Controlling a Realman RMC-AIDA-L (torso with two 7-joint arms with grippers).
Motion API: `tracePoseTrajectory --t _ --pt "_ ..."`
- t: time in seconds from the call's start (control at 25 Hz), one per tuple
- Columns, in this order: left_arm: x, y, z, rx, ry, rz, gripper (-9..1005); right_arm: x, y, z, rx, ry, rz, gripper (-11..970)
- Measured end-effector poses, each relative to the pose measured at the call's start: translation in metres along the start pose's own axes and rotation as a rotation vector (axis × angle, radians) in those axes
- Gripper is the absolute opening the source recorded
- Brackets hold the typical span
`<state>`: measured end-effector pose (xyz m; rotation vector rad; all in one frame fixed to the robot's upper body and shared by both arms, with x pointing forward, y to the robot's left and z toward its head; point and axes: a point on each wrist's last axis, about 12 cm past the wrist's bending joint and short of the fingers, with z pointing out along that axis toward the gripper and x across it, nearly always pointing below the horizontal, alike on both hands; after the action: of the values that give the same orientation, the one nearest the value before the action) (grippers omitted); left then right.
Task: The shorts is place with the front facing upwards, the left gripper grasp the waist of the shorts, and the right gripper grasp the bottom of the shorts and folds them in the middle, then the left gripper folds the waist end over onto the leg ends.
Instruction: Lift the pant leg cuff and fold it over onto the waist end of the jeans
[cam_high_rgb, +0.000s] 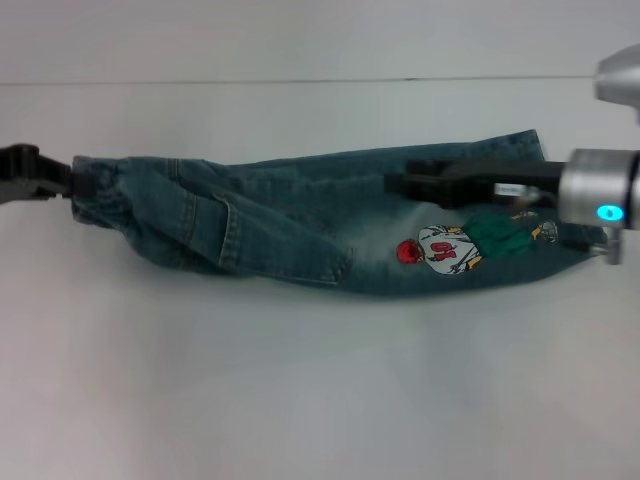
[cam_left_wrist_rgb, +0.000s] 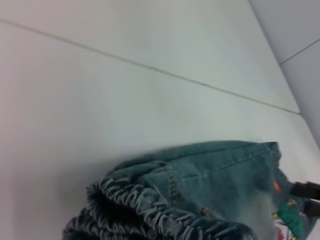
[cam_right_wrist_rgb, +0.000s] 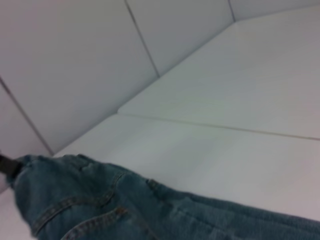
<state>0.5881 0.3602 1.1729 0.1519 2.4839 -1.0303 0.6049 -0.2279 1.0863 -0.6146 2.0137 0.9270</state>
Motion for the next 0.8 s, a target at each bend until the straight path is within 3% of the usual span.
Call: tracePoseTrajectory --t 0.12,0.48,0.56,0.76,0.8 --pt "-0.004 -0.004 -0.002 0.015 -0.003 0.013 67 0.005 0.002 0.018 0.029 -0.027 0.024 488" --pt "-0.016 -0.017 -0.006 0.071 -0.015 0.052 59 0.018 0.012 0.068 0.155 0.031 0.005 295" --pt "-0.018 -0.019 -0.006 0.083 -0.015 0.059 58 0.018 0.015 0.075 0.165 0.051 -0.015 252" --pt "-0.022 -0.027 -0.009 0.132 -0.03 0.081 50 0.017 0.022 0.086 0.174 0.068 -0.064 33" --pt "-0.023 -0.028 -0.009 0.14 -0.031 0.085 48 0.017 0.025 0.089 0.164 0.071 -0.071 33"
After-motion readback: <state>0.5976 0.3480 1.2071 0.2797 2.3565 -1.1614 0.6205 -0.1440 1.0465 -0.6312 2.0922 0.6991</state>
